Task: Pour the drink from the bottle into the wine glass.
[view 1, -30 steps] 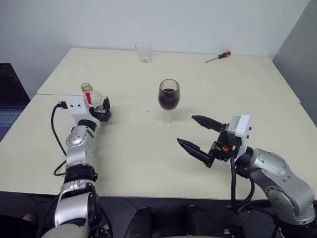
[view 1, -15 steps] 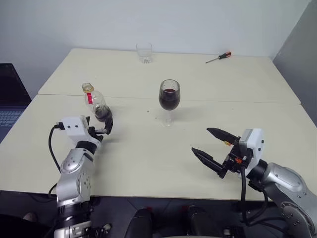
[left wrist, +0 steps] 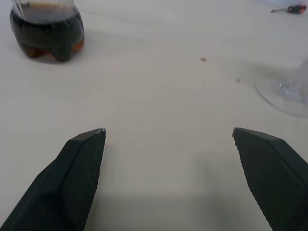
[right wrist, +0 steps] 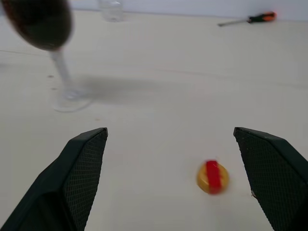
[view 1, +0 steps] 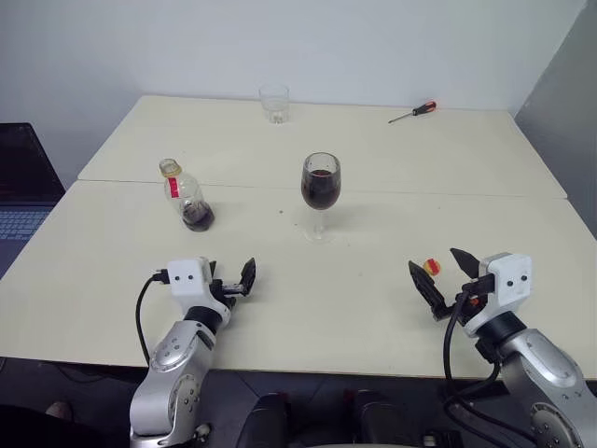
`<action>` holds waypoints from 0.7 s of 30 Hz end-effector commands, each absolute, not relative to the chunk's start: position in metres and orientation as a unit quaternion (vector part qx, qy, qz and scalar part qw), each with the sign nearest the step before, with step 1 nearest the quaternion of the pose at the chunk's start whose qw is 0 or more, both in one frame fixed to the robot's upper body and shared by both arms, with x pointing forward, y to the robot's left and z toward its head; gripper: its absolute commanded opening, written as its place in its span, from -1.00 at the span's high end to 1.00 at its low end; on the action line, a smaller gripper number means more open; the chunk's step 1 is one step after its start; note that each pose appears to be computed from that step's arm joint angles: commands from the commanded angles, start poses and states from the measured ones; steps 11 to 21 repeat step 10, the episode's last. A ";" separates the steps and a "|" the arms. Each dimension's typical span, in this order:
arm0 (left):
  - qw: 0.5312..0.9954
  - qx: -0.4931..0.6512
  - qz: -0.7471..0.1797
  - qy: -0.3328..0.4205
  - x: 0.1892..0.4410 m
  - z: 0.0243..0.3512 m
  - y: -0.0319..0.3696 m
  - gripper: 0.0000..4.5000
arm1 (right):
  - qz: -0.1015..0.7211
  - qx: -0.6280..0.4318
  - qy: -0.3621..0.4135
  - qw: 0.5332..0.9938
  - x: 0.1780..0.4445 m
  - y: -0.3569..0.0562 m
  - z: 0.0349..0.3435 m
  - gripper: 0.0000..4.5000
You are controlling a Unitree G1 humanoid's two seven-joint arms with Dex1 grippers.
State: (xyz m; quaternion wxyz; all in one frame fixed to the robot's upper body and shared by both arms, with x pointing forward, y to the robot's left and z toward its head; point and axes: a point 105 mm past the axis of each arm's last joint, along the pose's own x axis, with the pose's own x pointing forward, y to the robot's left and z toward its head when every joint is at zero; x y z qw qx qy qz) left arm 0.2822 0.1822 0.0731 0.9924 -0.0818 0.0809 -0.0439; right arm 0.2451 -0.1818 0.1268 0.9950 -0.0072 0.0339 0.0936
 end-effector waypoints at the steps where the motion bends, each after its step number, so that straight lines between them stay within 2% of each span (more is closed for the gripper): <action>1: 0.995 -0.067 -0.046 0.062 0.280 0.086 0.180 -0.99 | 0.033 -0.002 0.030 0.999 0.245 -0.195 0.127 -1.00; 10: 0.995 -0.057 -0.041 0.066 0.267 0.085 0.182 -0.99 | -0.040 0.033 0.045 0.998 0.233 -0.202 0.108 -1.00; 21: 0.995 -0.057 -0.041 0.066 0.267 0.085 0.182 -0.99 | -0.040 0.033 0.045 0.998 0.233 -0.202 0.108 -1.00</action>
